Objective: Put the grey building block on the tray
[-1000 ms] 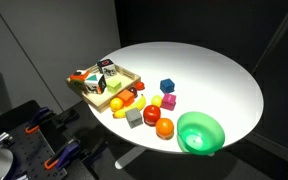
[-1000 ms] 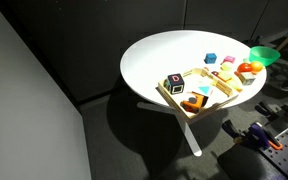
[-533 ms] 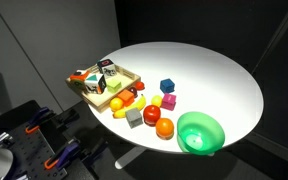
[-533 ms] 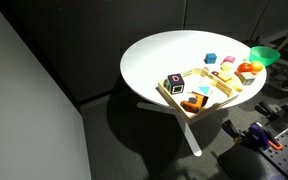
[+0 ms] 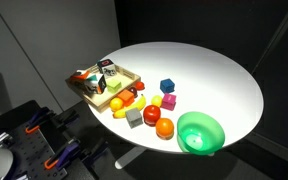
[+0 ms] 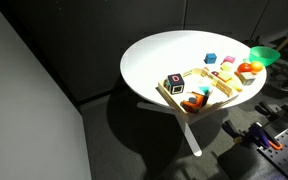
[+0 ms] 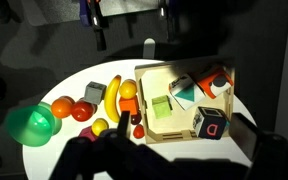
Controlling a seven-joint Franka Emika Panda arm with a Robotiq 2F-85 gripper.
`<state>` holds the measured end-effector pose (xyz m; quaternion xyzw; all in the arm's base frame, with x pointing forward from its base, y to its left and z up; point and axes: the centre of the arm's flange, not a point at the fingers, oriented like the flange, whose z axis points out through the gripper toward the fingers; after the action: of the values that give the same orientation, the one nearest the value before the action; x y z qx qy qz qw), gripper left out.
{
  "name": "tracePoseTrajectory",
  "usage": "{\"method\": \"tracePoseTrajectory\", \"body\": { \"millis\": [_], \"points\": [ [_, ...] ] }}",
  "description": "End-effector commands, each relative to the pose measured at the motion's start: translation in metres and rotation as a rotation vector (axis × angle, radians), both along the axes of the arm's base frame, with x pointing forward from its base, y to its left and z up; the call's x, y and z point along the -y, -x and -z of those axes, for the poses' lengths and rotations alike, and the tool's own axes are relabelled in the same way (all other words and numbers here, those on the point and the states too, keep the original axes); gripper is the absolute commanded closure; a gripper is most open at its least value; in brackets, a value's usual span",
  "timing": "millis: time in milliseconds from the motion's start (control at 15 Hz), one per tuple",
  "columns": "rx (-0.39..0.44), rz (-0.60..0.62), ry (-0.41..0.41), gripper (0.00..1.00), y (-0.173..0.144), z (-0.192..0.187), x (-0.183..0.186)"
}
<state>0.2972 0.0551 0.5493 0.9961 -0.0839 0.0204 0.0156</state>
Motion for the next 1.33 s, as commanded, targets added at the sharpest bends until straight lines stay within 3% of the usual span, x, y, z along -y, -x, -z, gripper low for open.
{"method": "tracePoseTrajectory", "body": {
  "millis": [0, 667, 1267],
  "points": [
    [0.0, 0.046, -0.04, 0.0, -0.036, -0.013, 0.008],
    [-0.088, 0.037, -0.069, 0.0, -0.105, 0.016, 0.038],
    [-0.045, -0.061, -0.097, 0.0, -0.138, 0.056, 0.07]
  ]
}}
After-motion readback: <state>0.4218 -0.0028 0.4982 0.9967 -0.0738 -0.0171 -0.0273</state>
